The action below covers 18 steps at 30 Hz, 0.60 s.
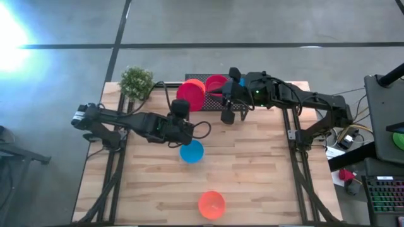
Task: Pick & Place Mini bowls
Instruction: Stack the red bowl on top of the red bowl on the shelf
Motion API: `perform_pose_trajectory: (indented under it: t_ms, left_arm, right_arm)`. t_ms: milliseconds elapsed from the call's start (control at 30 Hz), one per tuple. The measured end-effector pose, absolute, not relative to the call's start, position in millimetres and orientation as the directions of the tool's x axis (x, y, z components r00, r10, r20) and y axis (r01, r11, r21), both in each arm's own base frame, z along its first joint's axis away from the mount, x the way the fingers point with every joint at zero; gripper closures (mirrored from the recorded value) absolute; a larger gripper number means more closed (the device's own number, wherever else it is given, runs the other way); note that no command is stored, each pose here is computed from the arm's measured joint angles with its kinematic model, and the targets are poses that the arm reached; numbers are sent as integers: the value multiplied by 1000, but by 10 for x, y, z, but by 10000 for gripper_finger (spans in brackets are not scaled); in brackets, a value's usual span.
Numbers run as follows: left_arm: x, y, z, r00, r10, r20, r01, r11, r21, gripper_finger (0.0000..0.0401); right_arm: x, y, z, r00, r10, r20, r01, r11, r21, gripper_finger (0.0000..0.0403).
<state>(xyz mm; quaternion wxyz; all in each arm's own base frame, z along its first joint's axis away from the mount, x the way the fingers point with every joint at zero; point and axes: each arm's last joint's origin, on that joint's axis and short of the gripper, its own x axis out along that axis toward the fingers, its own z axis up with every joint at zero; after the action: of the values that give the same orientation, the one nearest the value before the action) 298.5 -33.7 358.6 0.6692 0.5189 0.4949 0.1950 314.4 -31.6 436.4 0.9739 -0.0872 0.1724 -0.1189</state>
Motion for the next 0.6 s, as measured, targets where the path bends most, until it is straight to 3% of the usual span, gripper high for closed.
perform_pose_trajectory:
  t_ms: [300,600]
  left_arm:
    - [3059,-340,3517,400,819,-412,297,309,903,401]
    - [3075,-338,3538,397,838,-374,290,272,918,401]
  right_arm:
    - [3286,-366,4202,875,-331,-353,305,944,-130,263]
    - [3360,-411,4159,861,-373,-345,376,925,-61,246]
